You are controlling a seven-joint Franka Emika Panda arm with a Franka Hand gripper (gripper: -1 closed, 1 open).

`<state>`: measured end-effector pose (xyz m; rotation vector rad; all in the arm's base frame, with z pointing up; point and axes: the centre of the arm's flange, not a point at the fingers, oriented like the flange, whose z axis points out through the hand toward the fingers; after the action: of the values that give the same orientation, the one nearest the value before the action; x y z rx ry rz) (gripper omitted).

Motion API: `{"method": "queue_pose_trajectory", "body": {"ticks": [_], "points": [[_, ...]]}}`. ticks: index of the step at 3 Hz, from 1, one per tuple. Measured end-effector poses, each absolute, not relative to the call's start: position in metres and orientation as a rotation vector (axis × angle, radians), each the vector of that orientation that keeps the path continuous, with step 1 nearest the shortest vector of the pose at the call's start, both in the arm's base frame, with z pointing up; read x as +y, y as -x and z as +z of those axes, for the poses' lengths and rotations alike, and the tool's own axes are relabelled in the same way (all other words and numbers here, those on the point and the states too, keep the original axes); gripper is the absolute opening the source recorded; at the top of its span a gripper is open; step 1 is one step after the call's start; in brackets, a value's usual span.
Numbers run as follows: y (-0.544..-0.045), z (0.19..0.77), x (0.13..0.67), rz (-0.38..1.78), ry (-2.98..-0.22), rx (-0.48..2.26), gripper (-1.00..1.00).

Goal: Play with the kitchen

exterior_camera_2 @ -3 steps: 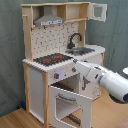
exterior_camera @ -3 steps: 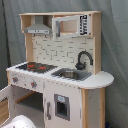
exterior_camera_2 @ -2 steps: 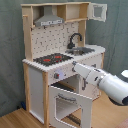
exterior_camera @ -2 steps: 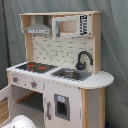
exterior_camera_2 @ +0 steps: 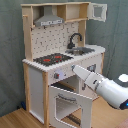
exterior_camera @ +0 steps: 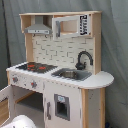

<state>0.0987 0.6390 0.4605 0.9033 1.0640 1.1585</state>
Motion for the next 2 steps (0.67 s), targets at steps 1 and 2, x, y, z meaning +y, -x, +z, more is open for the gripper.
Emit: {"method": "queue_pose_trajectory", "body": {"ticks": [1, 2], "points": [[-0.1018, 0.4526, 0.6456, 1.239, -0.96, 1.039, 1.0], [-0.105, 0.4446, 0.6527, 1.312, -1.012, 1.015, 1.0]]}}
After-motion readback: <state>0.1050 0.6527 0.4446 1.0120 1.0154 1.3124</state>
